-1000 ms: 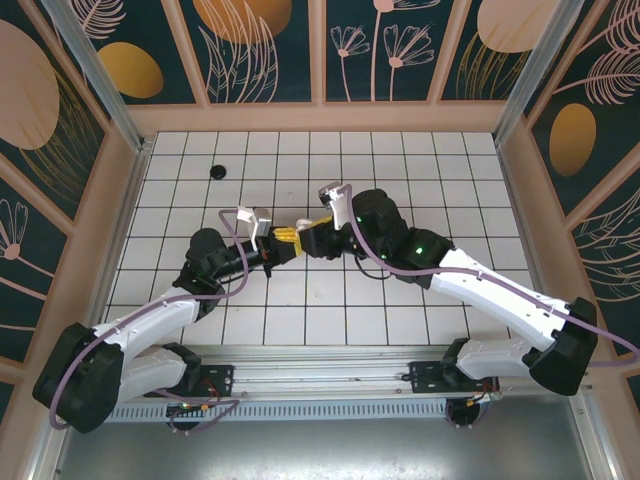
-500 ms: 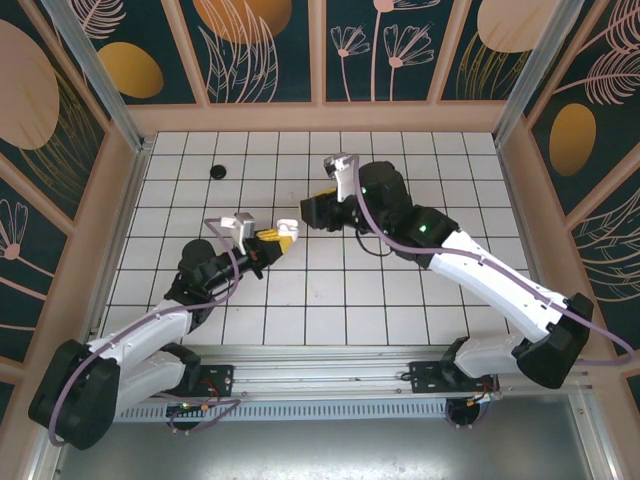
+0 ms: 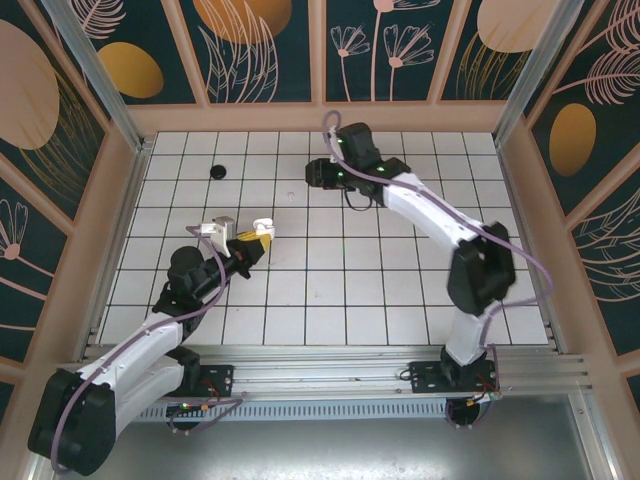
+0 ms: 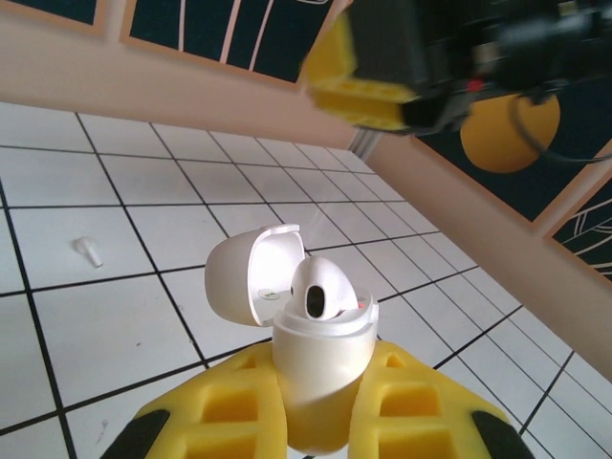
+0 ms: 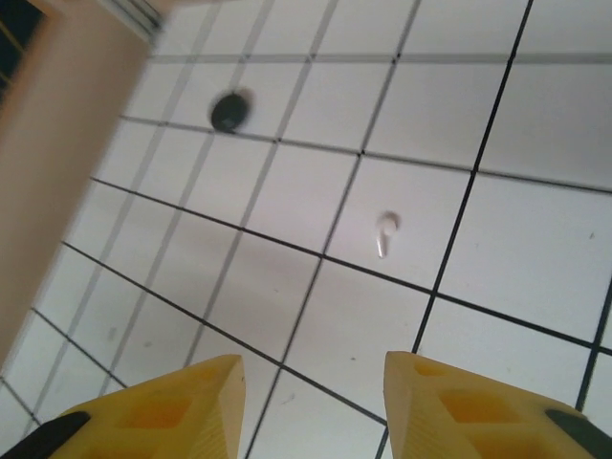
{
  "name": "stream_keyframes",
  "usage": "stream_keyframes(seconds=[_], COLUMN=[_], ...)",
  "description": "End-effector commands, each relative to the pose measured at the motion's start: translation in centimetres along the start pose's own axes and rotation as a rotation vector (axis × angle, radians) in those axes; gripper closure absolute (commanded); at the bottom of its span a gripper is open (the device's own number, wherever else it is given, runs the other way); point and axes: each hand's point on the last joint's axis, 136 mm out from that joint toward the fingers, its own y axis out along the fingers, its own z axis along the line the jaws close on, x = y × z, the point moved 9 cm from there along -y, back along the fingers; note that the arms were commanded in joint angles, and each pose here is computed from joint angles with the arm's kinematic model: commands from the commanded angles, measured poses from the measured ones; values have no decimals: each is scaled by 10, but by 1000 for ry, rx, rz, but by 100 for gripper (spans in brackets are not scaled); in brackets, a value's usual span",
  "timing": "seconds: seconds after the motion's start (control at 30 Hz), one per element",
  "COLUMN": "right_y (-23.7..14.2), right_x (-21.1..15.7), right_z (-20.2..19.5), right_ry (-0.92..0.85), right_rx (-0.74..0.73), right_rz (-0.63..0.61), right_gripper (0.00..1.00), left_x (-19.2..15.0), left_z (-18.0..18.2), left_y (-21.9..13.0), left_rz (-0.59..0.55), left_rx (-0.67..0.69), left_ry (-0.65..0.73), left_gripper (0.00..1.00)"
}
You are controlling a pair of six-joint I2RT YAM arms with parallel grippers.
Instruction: Insert the wireless bluetooth earbuds into the charging case
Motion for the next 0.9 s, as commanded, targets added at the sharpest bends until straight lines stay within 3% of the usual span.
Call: stream_keyframes(seconds=[0.0, 0.2, 0.37, 0.87], right_y=[37, 108, 142, 182], right_x=[2, 1, -6, -28], right_z=[-7, -25, -30, -27], right_ry=[28, 58, 51, -43], right_rx=[-30, -90, -120, -225], right_rz=[90, 186, 205, 154], right_gripper=[60, 64, 63, 61], left_x=[0, 1, 3, 1], left_z=[3, 4, 5, 6], left_y=[-2, 1, 5, 6], left_rz=[8, 36, 60, 70], left_rx=[35, 48, 57, 60], left_ry=[30, 52, 78, 76], left_gripper=[100, 100, 100, 100])
